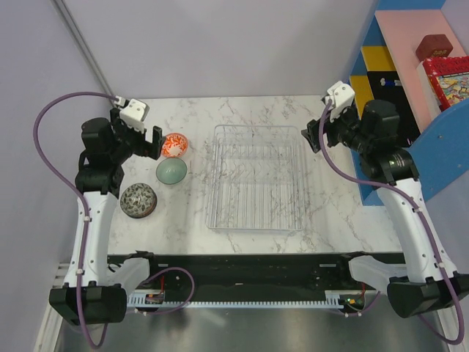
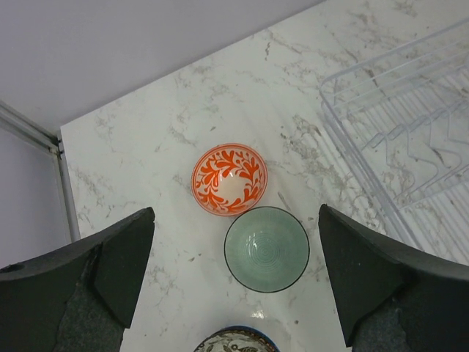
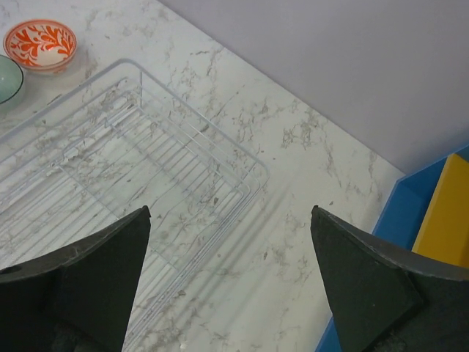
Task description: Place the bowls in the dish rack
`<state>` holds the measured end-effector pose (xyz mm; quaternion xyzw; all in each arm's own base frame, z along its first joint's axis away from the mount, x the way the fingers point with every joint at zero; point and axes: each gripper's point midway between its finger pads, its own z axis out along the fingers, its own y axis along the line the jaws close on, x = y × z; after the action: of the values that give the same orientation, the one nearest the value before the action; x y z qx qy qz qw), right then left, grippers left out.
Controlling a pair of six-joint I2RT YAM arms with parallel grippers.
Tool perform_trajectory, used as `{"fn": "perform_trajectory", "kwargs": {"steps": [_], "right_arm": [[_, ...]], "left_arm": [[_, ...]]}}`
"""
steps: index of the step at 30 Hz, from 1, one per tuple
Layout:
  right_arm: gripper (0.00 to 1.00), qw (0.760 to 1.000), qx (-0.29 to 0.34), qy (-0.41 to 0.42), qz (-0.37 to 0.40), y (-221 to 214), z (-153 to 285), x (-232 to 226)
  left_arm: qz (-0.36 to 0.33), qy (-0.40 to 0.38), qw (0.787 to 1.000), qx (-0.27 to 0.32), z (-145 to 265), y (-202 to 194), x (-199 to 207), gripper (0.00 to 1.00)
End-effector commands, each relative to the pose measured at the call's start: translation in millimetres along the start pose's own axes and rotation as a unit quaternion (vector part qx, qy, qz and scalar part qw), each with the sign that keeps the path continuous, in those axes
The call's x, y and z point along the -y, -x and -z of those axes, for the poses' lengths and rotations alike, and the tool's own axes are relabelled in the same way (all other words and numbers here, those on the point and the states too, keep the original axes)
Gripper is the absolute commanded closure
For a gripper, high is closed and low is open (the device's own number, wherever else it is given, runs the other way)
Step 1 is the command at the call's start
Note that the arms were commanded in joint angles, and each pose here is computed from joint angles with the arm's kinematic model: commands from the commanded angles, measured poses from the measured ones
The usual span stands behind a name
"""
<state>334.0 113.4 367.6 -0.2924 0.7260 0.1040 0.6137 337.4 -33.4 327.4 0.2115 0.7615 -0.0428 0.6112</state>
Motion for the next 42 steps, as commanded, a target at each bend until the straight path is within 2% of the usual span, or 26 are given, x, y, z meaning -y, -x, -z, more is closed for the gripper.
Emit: {"fn": "perform_trajectory", "kwargs": {"steps": [1, 8, 14, 15, 17, 25, 31, 37, 42], "right_arm": [[0.02, 0.999, -0.035, 0.004, 0.032, -7.3, -7.7, -2.1], [0.02, 0.998, -0.058, 0.020, 0.034, -17.5, -21.3, -8.6], [0.02, 0.997, -0.061, 0.027, 0.032, -12.2, -28.0, -12.9], [0.03, 0.997, -0.065, 0.028, 0.031, -15.6, -29.6, -14.2], [0.02, 0.997, -0.069, 0.033, 0.032, -18.5, -31.5, -17.1], [0.02, 0.996, -0.078, 0.035, 0.036, -26.5, -34.5, -20.7], [0.02, 0.995, -0.079, 0.039, 0.038, -27.8, -34.7, -23.9], [0.02, 0.995, -0.082, 0.040, 0.038, -30.7, -34.8, -24.3], [0.03, 0.995, -0.084, 0.041, 0.040, -32.2, -36.5, -25.2]], "left_arm": [[-0.026, 0.012, 0.998, -0.060, -15.7, -31.6, -14.0, 0.00], [-0.023, 0.005, 0.992, -0.127, -51.3, -79.8, -23.1, 0.00], [-0.020, 0.060, 0.989, -0.133, -86.1, -102.2, -50.7, 0.00], [-0.014, 0.063, 0.986, -0.151, -94.9, -116.4, -54.0, 0.01], [-0.014, 0.081, 0.983, -0.161, -103.6, -118.7, -65.3, 0.02], [0.000, 0.074, 0.971, -0.228, -143.9, -171.3, -73.1, 0.09], [0.007, 0.061, 0.968, -0.245, -174.0, -190.6, -78.0, 0.10], [0.011, 0.061, 0.963, -0.261, -198.2, -200.9, -86.8, 0.17], [0.014, 0.046, 0.962, -0.271, -211.0, -213.8, -83.3, 0.30]]}}
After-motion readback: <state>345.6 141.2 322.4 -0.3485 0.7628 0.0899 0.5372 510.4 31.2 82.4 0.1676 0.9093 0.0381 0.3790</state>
